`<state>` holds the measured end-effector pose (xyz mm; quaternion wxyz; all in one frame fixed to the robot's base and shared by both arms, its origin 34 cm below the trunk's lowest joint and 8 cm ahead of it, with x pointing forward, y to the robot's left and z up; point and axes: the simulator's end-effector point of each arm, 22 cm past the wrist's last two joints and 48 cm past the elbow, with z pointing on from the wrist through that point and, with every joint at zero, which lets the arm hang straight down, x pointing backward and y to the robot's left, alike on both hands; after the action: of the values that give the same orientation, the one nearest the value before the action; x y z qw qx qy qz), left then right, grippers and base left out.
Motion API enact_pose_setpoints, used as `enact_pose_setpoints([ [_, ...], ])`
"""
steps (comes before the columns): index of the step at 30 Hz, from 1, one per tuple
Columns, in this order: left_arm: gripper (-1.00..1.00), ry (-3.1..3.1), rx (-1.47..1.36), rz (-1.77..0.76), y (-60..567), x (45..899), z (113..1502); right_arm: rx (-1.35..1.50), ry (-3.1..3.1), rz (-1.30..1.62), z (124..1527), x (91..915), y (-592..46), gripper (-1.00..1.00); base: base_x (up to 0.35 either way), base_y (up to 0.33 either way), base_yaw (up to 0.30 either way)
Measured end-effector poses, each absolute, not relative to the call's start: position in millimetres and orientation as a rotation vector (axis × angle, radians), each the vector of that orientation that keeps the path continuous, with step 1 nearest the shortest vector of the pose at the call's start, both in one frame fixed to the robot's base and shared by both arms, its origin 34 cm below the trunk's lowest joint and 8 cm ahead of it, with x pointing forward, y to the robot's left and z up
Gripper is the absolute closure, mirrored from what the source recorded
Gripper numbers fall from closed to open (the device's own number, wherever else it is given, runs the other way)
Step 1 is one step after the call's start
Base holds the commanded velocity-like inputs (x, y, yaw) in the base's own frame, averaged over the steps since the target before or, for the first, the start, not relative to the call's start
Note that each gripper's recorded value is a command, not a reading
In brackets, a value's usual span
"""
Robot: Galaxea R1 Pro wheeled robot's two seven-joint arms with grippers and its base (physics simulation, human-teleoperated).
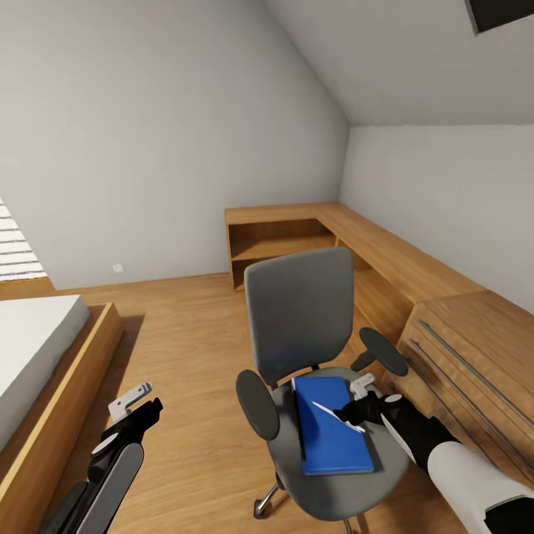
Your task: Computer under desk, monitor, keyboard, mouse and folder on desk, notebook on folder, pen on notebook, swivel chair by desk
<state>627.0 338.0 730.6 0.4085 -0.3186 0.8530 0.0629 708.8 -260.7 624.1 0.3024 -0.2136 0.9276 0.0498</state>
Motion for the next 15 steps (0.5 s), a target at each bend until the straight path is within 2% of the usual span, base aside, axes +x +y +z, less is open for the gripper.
enact_pose_setpoints([
  [15, -1.0, 2.149, -0.803, 0.159, 338, 625, 704, -0.567, 2.462, 0.134, 598, 707, -260, -1.0, 0.0, 0.0, 0.0],
])
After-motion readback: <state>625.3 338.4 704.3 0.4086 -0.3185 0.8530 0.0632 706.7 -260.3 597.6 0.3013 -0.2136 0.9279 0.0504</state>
